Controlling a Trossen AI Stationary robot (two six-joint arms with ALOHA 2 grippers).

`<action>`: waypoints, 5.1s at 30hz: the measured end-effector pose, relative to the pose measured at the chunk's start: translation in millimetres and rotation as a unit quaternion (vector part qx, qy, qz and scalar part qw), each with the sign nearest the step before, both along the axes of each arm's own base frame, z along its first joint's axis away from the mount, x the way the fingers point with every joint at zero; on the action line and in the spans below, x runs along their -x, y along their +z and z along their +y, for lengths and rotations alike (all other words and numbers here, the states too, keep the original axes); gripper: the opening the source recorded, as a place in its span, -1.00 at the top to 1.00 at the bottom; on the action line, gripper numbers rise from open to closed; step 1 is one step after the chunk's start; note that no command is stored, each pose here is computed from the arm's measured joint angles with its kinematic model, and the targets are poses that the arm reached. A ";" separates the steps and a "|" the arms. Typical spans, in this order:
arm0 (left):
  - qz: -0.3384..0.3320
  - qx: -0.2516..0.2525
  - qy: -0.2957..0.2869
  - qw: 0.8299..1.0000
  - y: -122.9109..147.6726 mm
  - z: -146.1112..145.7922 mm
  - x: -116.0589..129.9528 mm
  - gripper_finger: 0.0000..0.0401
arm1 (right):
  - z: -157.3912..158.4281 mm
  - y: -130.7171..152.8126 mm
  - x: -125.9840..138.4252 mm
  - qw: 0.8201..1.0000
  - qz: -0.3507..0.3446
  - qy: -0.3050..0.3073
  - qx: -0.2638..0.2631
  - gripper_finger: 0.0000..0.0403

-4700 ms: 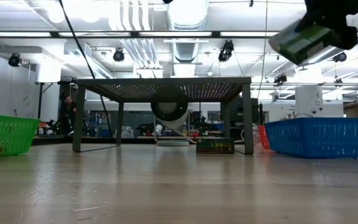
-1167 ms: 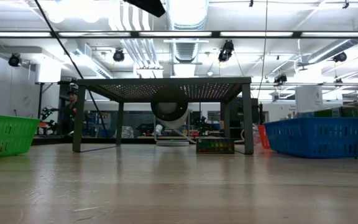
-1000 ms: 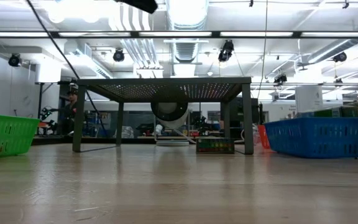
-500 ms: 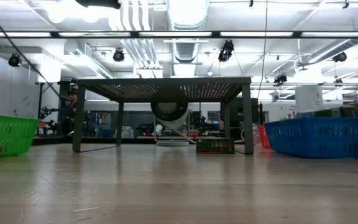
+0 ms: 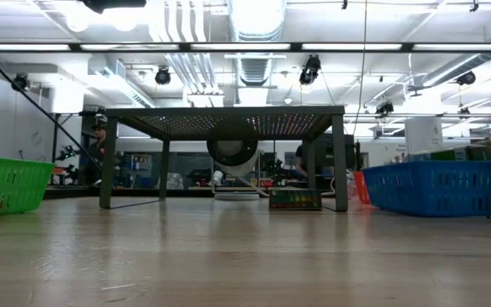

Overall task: Pick & Place Office Desk Supplies
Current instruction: Put the yellow crayons into the blue bin

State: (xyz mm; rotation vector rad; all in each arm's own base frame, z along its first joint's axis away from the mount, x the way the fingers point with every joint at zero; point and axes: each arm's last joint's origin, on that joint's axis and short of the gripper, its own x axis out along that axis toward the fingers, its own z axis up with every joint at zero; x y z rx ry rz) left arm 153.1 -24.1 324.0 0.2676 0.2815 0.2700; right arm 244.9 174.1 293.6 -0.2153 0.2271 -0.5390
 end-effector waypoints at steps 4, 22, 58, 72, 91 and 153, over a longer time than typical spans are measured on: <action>0.005 -0.002 0.003 1.000 -0.9 0.3 0.4 -0.04 | 15.0 0.9 -17.7 0.999 -0.025 -0.045 0.002 0.25; 0.061 -0.016 0.006 0.998 -33.3 0.0 -1.1 -0.04 | 44.7 18.7 -52.9 0.993 -0.080 -0.067 -0.056 0.27; -0.163 -0.051 -0.292 0.941 -12.7 -7.5 34.4 -0.04 | 64.3 1.4 -52.5 0.981 -0.115 -0.036 -0.151 0.32; -0.143 -0.044 -0.267 0.952 -15.3 -5.9 33.8 -0.04 | 64.2 1.2 -52.6 0.981 -0.115 -0.037 -0.151 0.34; -0.058 -0.043 -0.272 0.960 -31.9 -5.8 34.3 -0.04 | 64.4 1.7 -52.8 0.981 -0.116 -0.036 -0.151 0.33; 0.071 -0.039 -0.277 0.958 -56.1 -4.4 39.4 -0.04 | 15.5 -116.1 -135.3 0.953 -0.115 -0.155 -0.232 0.24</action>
